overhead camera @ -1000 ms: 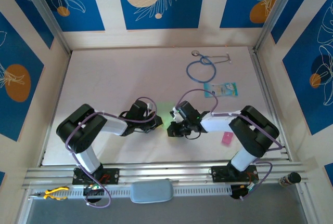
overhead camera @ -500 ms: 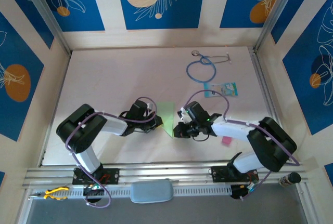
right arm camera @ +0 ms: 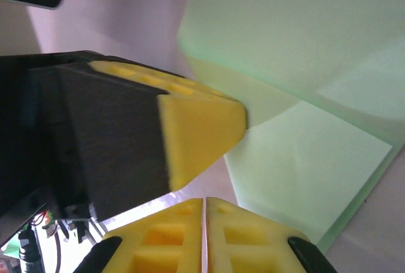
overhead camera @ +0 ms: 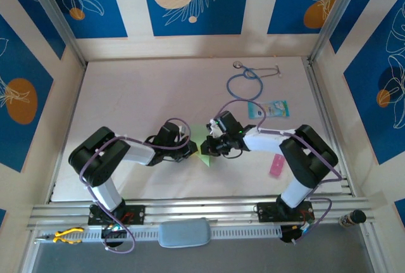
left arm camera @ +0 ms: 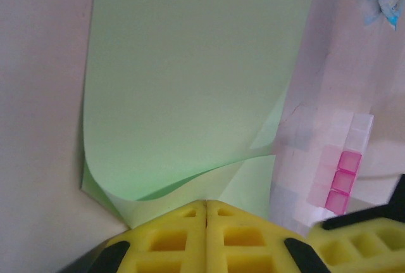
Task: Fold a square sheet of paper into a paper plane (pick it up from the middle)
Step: Third fold the triangle at the center of the table.
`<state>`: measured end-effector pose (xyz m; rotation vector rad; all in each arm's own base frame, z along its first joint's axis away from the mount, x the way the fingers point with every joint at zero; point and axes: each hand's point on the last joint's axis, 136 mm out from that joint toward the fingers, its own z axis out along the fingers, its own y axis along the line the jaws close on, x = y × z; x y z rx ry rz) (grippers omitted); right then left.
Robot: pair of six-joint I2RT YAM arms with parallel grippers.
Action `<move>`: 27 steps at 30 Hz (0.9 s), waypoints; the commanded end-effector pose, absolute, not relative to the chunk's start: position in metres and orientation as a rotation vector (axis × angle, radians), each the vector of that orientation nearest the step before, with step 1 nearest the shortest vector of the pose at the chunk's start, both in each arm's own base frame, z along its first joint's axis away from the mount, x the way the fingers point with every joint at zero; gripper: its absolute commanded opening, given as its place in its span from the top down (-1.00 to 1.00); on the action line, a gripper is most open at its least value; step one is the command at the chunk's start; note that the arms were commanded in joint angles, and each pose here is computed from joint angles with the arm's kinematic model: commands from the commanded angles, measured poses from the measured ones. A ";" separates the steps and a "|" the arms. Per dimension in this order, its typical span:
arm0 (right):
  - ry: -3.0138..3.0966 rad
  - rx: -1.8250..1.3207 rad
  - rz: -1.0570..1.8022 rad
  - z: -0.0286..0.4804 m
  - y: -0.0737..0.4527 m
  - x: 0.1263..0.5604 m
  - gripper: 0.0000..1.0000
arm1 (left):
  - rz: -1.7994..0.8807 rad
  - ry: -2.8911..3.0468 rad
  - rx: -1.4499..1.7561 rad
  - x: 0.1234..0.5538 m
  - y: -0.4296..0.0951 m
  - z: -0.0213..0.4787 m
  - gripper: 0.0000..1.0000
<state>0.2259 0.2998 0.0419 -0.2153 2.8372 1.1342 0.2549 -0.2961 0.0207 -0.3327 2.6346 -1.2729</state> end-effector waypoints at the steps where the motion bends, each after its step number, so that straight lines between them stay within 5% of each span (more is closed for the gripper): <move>1: 2.883 -0.196 1.135 0.034 0.302 0.223 0.81 | -1.208 2.662 -0.343 0.255 -0.294 0.010 1.00; 15: 3.035 -0.111 0.947 -0.012 0.270 0.200 0.95 | -1.136 2.665 -0.158 0.272 -0.296 0.045 0.97; 27: 3.051 -0.114 0.901 -0.016 0.265 0.198 0.97 | -1.040 2.734 -0.189 0.274 -0.284 0.018 0.98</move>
